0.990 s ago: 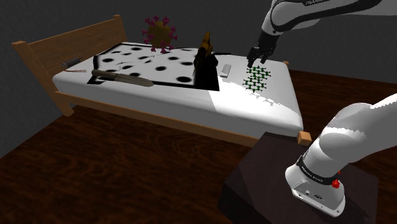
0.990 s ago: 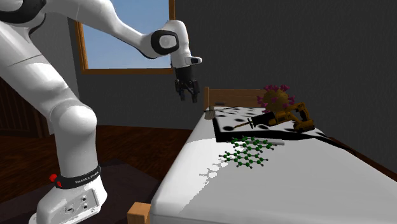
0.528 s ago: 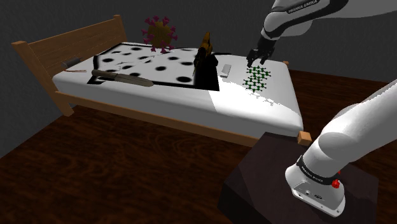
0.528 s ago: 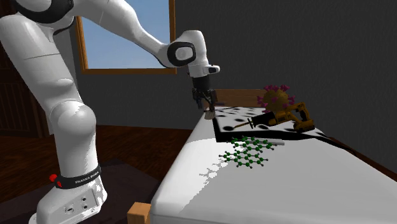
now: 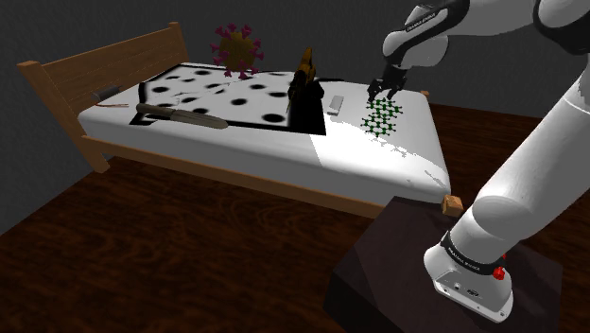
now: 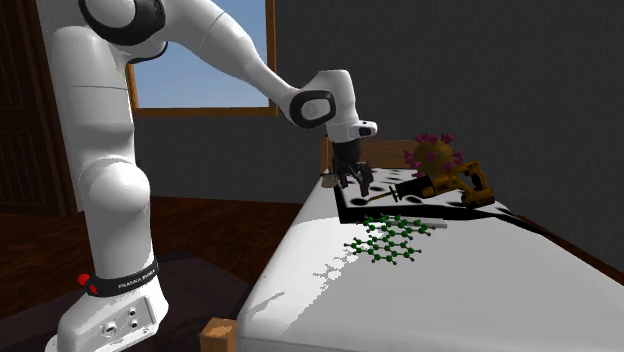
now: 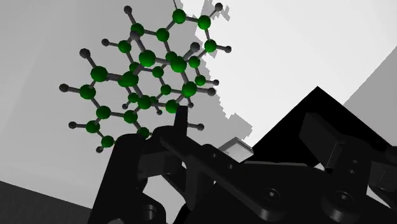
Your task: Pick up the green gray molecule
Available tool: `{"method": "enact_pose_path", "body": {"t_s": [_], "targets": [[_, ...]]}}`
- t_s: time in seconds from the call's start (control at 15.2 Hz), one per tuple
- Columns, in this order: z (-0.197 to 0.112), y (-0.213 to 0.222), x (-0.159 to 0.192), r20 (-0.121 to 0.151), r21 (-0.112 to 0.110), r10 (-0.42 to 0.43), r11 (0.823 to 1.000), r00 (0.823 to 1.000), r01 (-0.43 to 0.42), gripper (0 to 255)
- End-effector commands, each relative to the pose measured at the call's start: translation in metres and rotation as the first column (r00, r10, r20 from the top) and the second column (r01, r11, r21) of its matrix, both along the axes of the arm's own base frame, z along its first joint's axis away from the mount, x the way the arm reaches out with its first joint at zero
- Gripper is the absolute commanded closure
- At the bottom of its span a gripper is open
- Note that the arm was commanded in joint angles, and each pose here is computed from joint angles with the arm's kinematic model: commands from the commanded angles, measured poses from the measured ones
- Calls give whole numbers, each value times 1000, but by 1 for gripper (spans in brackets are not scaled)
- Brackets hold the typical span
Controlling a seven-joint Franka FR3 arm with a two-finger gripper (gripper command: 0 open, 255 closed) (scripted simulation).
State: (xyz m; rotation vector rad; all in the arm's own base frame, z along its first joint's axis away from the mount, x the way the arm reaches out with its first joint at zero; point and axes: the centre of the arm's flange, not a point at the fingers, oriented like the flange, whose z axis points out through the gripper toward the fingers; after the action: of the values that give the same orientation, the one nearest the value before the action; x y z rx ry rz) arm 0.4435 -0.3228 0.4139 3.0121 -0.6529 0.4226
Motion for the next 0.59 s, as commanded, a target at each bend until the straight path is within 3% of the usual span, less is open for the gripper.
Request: {"method": "enact_pose_path", "body": {"t_s": [0.0,0.33,0.53], "targets": [[-15,-22,4,11,0,-26,1000,1000,26,0],[-47,-76,15,36,2,-86,996,996,86,0],[-62,-82,16,39,3,-93,996,995,93,0]]}}
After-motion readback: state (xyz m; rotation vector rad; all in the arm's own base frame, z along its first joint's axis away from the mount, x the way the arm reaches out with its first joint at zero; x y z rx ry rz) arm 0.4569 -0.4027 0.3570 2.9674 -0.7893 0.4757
